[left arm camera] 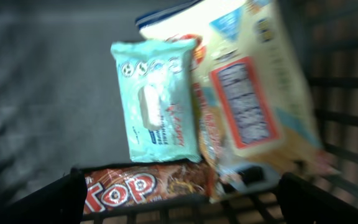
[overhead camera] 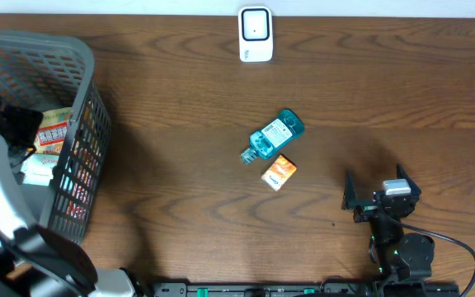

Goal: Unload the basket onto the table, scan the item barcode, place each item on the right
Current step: 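Reach the left gripper into the basket and grasp the mint-green wipes pack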

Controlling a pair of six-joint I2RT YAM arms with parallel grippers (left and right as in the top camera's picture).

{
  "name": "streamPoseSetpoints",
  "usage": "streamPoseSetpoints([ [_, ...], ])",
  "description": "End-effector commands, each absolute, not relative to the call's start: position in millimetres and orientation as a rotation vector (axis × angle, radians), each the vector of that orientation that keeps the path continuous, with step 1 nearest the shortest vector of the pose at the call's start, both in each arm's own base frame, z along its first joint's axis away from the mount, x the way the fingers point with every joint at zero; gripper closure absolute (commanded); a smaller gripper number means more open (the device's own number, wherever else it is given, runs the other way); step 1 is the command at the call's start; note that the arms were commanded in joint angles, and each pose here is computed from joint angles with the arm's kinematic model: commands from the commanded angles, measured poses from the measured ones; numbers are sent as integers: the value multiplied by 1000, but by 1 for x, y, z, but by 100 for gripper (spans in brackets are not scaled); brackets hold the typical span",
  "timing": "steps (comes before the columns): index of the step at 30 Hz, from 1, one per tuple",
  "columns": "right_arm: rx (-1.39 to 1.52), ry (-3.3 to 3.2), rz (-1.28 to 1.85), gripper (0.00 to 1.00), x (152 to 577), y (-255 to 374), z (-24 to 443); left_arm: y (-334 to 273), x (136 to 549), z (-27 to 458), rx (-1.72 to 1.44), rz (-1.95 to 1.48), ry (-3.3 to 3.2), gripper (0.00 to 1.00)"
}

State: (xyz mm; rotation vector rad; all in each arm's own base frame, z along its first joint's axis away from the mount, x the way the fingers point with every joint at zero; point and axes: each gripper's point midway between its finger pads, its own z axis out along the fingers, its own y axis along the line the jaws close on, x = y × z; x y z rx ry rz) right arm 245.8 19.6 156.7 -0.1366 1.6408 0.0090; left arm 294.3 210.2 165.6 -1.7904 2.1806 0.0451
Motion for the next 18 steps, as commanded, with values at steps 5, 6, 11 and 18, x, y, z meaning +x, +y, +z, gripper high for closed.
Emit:
streamPoseSetpoints([
  [5,-121,1647,18,1,246,18,155,217,297,107,-1906,79,2236,2],
  [6,-122,1647,19,1,246,18,155,217,298,103,-1905,82,2245,2],
  [11,-122,1647,19,1,246,18,155,227,289,85,-1935,204,2270,2],
  [18,-122,1647,19,1,246,18,155,231,284,67,-1964,258,2303,2],
])
